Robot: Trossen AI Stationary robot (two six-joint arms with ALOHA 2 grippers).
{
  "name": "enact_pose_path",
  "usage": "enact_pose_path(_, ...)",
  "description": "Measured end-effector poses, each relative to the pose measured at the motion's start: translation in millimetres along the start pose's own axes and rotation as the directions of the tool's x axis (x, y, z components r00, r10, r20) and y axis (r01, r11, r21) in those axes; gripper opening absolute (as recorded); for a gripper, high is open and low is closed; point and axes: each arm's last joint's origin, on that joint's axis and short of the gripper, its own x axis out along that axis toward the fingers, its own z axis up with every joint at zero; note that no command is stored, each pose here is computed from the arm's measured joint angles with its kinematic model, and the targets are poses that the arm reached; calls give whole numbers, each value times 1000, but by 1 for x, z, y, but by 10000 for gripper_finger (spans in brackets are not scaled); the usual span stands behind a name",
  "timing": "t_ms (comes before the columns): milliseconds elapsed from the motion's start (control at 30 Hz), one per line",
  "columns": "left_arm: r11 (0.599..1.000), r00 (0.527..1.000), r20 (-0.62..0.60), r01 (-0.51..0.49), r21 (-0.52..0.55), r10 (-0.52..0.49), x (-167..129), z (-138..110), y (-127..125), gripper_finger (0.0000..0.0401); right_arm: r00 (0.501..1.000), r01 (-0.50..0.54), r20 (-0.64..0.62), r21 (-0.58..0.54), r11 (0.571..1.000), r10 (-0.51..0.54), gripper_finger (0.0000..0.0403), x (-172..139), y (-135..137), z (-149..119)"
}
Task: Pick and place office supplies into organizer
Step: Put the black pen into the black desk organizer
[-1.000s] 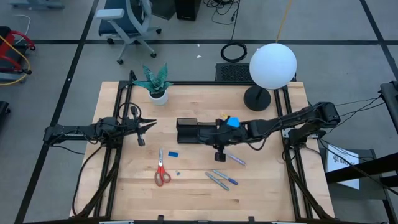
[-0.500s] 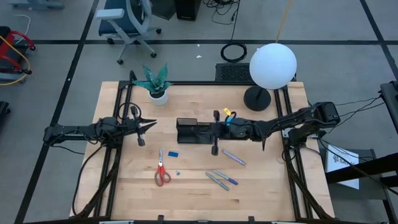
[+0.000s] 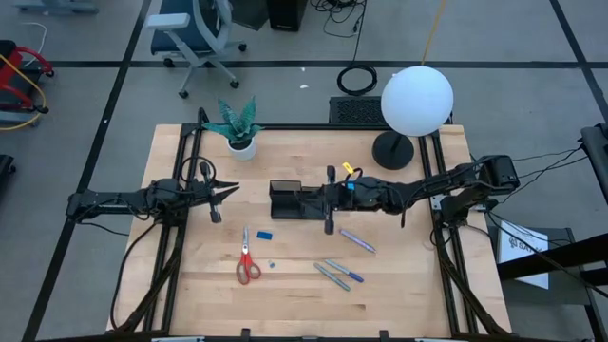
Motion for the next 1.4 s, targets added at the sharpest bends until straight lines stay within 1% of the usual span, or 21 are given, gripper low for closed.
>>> enact_pose_path(100,1000,1000,15,-3,-4,3,0,1,0,51,1000,-21,10,1,1000,21,17,0,0,1)
enact_pose_path(233,1000,1000,13,-3,-6,3,0,1,0,51,1000,-19,10,-3,1000,19,17,0,-1,1)
enact_pose_path(300,1000,1000,14,-3,-27,3,0,1,0,51,1000,-15,14,-5,1000,15,17,0,-3,1)
enact_pose_path(367,998,1000,24,-4,-70,6,0,2,1,51,1000,-6,13,-5,1000,6,17,1,-6,1)
enact_pose_path(433,988,999,52,-5,-155,13,0,5,1,51,1000,2,11,-4,1000,-2,17,1,-9,1)
enact_pose_path(500,969,998,62,4,-246,12,0,6,1,51,1000,-14,7,1,1000,14,17,1,-11,0)
enact_pose_path(567,949,997,73,10,-315,14,0,7,2,51,999,-33,8,10,999,33,17,1,-12,0)
enact_pose_path(667,937,992,124,13,-350,32,-1,12,3,51,999,-36,8,15,999,36,17,1,-12,0)
enact_pose_path(733,927,986,165,37,-372,27,-1,16,4,51,999,-36,7,15,999,36,17,1,-12,0)
enact_pose_path(800,927,984,178,51,-372,18,-2,17,4,51,999,-36,3,14,999,36,17,1,-12,-1)
enact_pose_path(967,941,987,159,41,-336,14,-1,15,3,51,999,-36,-2,14,999,36,17,1,-12,-1)
enact_pose_path(1100,931,987,161,41,-364,19,-1,15,4,51,999,-38,-9,7,999,38,17,1,-12,-2)
enact_pose_path(1200,930,987,161,41,-364,19,-1,15,4,54,999,-37,-8,4,999,37,17,1,-12,-2)
enact_pose_path(1300,926,987,161,44,-374,19,-1,15,4,73,999,-37,-8,4,999,37,17,1,-12,-2)
enact_pose_path(1400,921,987,162,46,-388,19,-1,15,4,109,999,-38,-8,4,999,38,17,1,-12,-2)
